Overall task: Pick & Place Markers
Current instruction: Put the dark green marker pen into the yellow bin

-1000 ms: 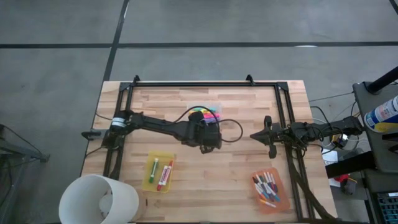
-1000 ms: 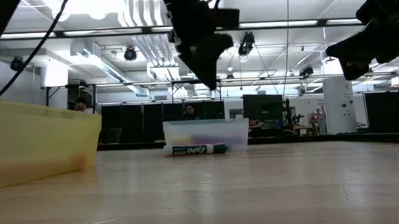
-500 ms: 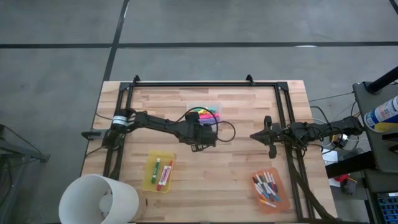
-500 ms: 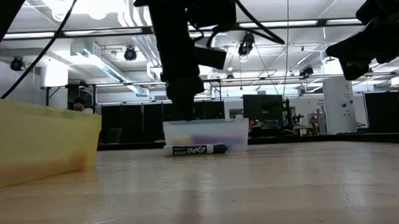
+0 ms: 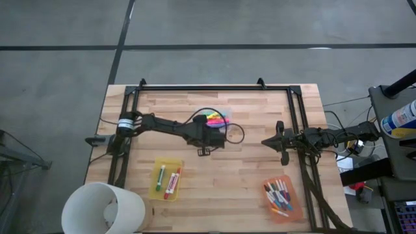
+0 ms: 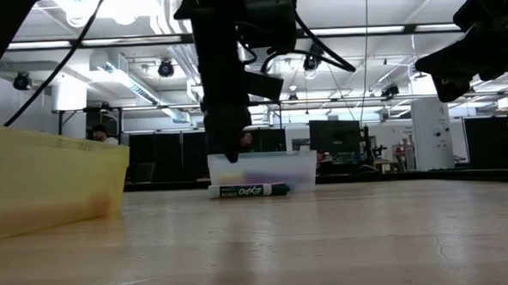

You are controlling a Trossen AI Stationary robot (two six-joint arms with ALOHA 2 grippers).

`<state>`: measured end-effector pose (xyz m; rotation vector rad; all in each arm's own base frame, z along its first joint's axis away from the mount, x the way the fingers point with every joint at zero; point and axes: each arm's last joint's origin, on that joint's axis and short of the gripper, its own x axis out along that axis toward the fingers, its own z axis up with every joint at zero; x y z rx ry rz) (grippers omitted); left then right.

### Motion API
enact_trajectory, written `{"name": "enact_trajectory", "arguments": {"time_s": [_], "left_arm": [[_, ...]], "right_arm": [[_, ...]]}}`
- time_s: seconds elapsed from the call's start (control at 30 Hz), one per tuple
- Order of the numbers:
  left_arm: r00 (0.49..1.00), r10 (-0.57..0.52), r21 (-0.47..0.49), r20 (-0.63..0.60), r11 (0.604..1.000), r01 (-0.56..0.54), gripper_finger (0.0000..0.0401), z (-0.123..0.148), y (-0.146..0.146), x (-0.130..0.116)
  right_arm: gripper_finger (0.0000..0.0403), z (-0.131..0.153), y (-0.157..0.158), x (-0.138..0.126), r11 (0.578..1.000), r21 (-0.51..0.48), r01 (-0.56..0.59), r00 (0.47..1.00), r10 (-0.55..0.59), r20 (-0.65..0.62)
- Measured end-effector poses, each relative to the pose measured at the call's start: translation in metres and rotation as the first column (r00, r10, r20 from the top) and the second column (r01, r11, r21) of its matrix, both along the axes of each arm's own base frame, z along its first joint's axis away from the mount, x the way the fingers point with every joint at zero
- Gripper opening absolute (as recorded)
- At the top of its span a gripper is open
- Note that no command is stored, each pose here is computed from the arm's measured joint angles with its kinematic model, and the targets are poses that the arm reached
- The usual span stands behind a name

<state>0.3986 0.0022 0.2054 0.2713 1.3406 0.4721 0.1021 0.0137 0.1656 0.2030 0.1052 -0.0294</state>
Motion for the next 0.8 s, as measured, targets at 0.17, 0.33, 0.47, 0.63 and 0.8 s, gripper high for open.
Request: {"name": "enact_trajectory", "arguments": {"time_s": [0.17,0.33,0.47,0.63,0.8], "left_arm": [[0.998,-0.062,-0.125,-0.02,0.99,0.059,0.0161,-0.003,0.005,0.0],[0.993,-0.115,-0.228,0.014,0.967,0.115,0.0161,-0.004,0.008,0.004],[0.991,-0.124,-0.223,0.045,0.966,0.131,0.0161,-0.003,0.011,0.007],[0.987,-0.128,-0.272,0.092,0.951,0.149,0.0161,-0.003,0.018,0.011],[0.987,-0.114,-0.323,0.111,0.935,0.144,0.0161,-0.005,0.025,0.011]], "right_arm": [[0.0009,0.0,0.0,0.0,1.0,0.0,0.0,1.0,0.0,0.0],[0.0009,0.0,0.0,0.0,1.0,0.0,0.0,1.0,0.0,0.0],[0.0009,0.0,0.0,0.0,1.0,0.0,0.0,1.0,0.0,0.0],[0.0009,0.0,0.0,0.0,1.0,0.0,0.0,1.0,0.0,0.0],[0.0009,0.0,0.0,0.0,1.0,0.0,0.0,1.0,0.0,0.0]]}}
